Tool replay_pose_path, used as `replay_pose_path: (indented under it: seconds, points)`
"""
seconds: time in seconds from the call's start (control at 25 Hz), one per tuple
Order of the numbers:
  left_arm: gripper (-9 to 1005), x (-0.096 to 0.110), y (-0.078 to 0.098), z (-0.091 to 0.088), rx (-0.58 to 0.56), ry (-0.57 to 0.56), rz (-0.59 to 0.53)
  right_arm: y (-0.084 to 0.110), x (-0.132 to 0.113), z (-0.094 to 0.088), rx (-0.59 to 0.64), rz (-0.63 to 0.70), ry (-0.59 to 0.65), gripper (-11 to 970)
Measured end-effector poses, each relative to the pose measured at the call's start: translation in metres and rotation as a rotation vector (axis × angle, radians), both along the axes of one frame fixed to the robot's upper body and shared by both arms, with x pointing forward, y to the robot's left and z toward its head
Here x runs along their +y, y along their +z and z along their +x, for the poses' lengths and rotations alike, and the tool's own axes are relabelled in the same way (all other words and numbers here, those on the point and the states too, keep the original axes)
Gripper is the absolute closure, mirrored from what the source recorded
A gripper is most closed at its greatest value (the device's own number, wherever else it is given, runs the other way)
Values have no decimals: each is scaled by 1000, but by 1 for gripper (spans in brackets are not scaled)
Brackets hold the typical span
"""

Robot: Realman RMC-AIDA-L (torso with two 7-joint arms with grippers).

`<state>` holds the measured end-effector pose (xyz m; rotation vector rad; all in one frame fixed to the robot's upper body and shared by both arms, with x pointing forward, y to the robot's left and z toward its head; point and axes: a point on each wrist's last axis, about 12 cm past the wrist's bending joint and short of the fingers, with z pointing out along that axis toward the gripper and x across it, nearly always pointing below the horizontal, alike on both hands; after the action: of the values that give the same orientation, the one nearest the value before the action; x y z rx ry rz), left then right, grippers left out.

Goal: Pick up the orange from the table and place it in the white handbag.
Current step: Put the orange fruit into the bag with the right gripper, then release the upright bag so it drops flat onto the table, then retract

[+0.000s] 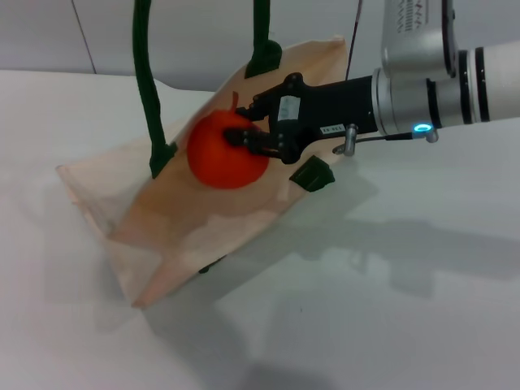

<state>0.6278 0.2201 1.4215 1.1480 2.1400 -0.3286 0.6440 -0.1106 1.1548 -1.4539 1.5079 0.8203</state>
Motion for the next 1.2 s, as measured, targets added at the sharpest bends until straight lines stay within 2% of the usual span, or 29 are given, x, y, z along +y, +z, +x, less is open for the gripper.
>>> replay_pose_path:
  seconds: [0.12, 0.32, 0.56, 0.68, 0.84, 0.96, 1.2]
  points:
    - [877, 0, 0, 0, 1, -1, 0, 0, 0, 0, -2, 0, 0, 698]
    - [876, -1, 0, 0, -1, -4, 0, -1, -1, 1, -5, -1, -11, 457]
    - [877, 0, 0, 0, -2, 0, -1, -1, -4, 2, 2, 23, -35, 325]
    - [877, 2, -1, 0, -1, 4, -1, -1, -18, 4, 12, 89, -98, 259]
    - [877, 6, -5, 0, 8, 12, 1, 3, -55, 8, -4, 207, -238, 154]
    - [876, 9, -7, 0, 14, 18, 2, 3, -64, 8, -5, 226, -268, 63]
    - [876, 7, -9, 0, 13, 19, -7, 1, -84, 7, -8, 266, -340, 63]
